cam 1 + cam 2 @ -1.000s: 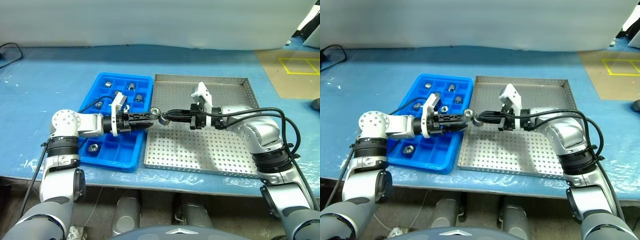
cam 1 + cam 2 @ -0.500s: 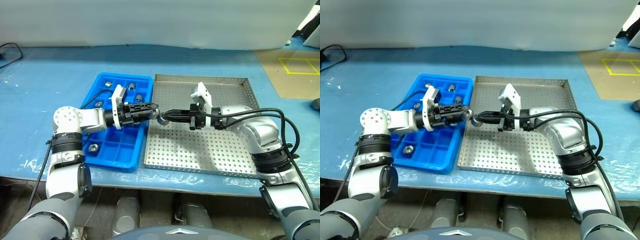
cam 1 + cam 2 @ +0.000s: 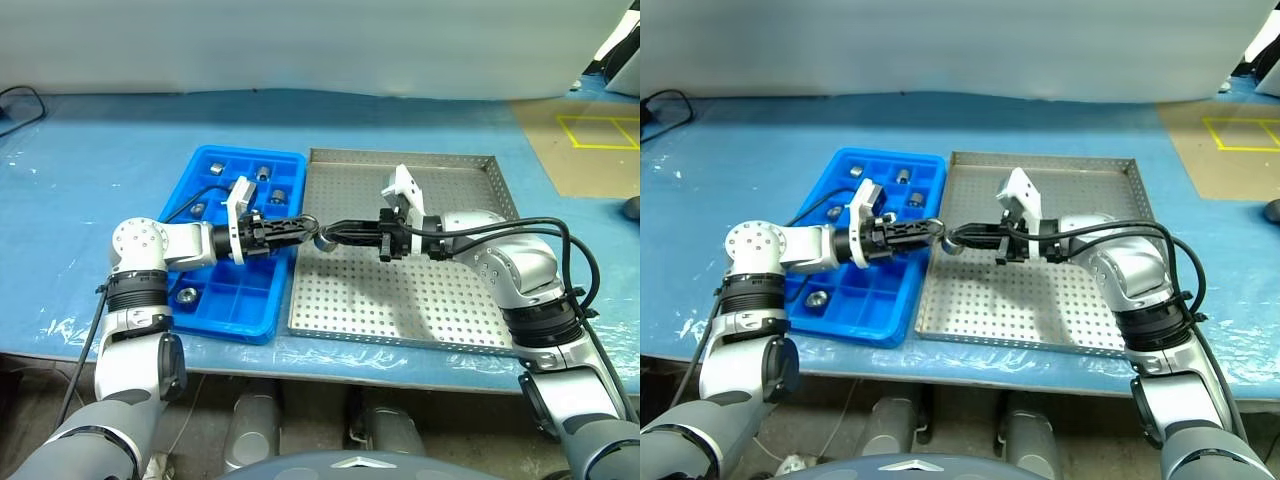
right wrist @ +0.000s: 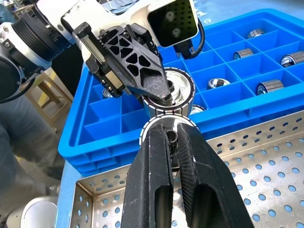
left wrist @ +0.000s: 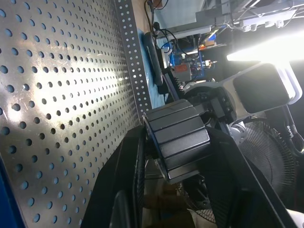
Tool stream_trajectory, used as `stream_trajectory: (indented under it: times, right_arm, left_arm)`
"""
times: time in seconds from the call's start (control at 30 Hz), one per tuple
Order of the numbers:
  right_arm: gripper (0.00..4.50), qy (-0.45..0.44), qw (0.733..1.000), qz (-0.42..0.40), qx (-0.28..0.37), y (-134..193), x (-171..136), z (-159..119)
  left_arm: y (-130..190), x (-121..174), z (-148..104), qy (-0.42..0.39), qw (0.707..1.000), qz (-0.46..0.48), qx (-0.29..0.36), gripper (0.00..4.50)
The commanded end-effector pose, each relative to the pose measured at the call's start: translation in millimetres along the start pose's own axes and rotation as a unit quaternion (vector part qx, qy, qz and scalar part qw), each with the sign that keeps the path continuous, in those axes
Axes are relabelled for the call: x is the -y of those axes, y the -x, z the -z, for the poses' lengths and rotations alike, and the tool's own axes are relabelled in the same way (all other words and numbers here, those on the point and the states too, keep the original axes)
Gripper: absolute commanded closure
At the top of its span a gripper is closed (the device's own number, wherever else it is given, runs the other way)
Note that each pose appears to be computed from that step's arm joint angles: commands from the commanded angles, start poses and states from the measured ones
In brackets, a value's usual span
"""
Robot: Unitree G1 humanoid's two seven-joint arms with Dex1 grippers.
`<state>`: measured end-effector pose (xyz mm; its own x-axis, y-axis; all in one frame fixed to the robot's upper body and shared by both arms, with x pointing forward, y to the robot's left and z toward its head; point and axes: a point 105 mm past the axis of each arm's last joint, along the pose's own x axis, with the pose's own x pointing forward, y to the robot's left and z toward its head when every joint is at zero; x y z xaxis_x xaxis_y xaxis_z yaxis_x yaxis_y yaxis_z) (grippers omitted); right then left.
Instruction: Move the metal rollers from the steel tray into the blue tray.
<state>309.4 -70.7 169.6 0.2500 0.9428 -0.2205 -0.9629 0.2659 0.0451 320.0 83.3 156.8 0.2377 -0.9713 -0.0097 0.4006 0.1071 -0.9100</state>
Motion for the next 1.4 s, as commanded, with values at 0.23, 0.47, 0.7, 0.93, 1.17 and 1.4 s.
stream_trajectory:
  times: [0.23,0.47,0.7,0.93,1.17,1.4]
  right_arm:
    - [4.5,0.031,0.999,0.002,-0.01,4,-3,0]
    - [4.5,0.062,0.995,0.037,-0.069,23,8,33]
    - [4.5,0.032,0.993,0.071,-0.091,47,11,55]
    - [4.5,0.019,0.991,0.093,-0.099,58,14,73]
    - [4.5,0.015,0.988,0.1,-0.113,64,21,91]
    - [4.5,0.021,0.986,0.116,-0.121,74,28,94]
  left_arm:
    - [2,16,-17,-0.045,0.998,0.011,0.03,3.13]
    - [11,20,-30,-0.065,0.996,0.005,0.061,3.13]
    - [9,18,-27,-0.066,0.996,0.003,0.062,3.13]
    - [8,22,-29,-0.073,0.995,0.01,0.072,3.13]
    - [6,22,-29,-0.074,0.994,0.009,0.075,3.13]
    - [9,27,-37,-0.08,0.992,0.017,0.092,3.13]
